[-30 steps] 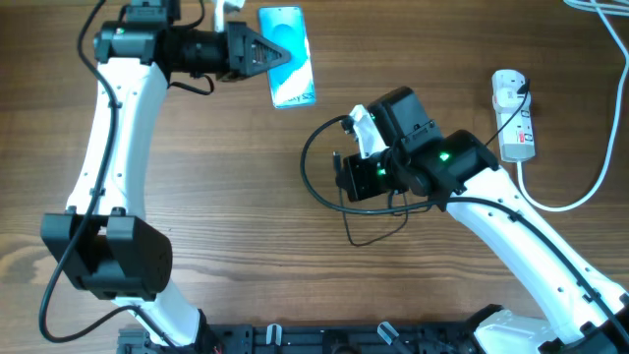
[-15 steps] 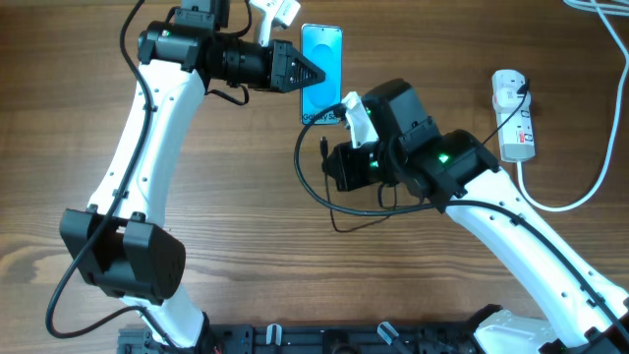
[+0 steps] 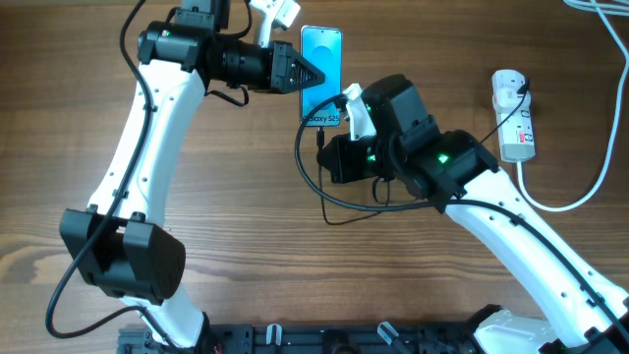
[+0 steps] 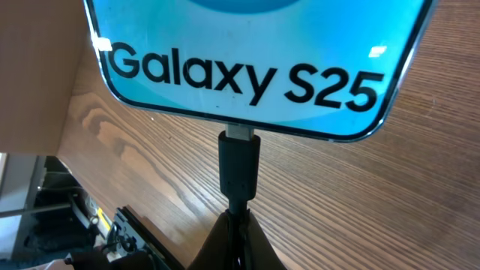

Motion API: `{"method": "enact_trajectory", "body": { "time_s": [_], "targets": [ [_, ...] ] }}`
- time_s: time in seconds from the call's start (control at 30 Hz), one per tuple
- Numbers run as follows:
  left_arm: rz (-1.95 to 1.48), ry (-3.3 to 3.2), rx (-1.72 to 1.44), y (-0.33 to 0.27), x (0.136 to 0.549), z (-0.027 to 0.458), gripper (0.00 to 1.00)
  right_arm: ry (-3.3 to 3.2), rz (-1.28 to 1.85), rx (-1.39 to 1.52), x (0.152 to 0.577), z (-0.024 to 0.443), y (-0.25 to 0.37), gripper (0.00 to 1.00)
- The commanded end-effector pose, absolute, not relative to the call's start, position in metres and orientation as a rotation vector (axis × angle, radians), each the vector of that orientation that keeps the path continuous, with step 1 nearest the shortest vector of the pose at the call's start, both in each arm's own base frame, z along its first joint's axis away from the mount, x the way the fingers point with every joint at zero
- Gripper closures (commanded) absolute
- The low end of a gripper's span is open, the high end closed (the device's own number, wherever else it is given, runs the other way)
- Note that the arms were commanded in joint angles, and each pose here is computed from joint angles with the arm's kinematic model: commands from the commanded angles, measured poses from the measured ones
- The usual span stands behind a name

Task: Plug charger to phone and switch on socket
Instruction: 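Move the plug up to the bottom port of the held phone, then push the plug up into the phone's port with the right gripper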

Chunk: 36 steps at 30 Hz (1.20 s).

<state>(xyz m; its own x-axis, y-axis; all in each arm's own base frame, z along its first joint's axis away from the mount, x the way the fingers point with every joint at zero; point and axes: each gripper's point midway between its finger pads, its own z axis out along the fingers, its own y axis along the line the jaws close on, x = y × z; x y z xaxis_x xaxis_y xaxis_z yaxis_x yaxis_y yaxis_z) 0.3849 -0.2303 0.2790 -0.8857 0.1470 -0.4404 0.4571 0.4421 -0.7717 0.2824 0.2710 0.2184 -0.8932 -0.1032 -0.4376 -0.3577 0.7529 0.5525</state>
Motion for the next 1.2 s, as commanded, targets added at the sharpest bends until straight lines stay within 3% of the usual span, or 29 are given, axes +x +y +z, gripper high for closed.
{"method": "enact_trajectory", "body": {
  "time_s": [0.0,1.17],
  "targets": [
    [-1.447,2.378,0.524,-0.2315,0.3804,0.2851,0.96,2.51,0.928,-0.348,0.2867,0.2365,0.2725,0.96],
    [-1.387,2.394,0.515,-0.2286,0.3856,0.2801,0.96,2.519,0.854,-0.359,0.2835,0.2313,0.2739,0.96]
  ]
}}
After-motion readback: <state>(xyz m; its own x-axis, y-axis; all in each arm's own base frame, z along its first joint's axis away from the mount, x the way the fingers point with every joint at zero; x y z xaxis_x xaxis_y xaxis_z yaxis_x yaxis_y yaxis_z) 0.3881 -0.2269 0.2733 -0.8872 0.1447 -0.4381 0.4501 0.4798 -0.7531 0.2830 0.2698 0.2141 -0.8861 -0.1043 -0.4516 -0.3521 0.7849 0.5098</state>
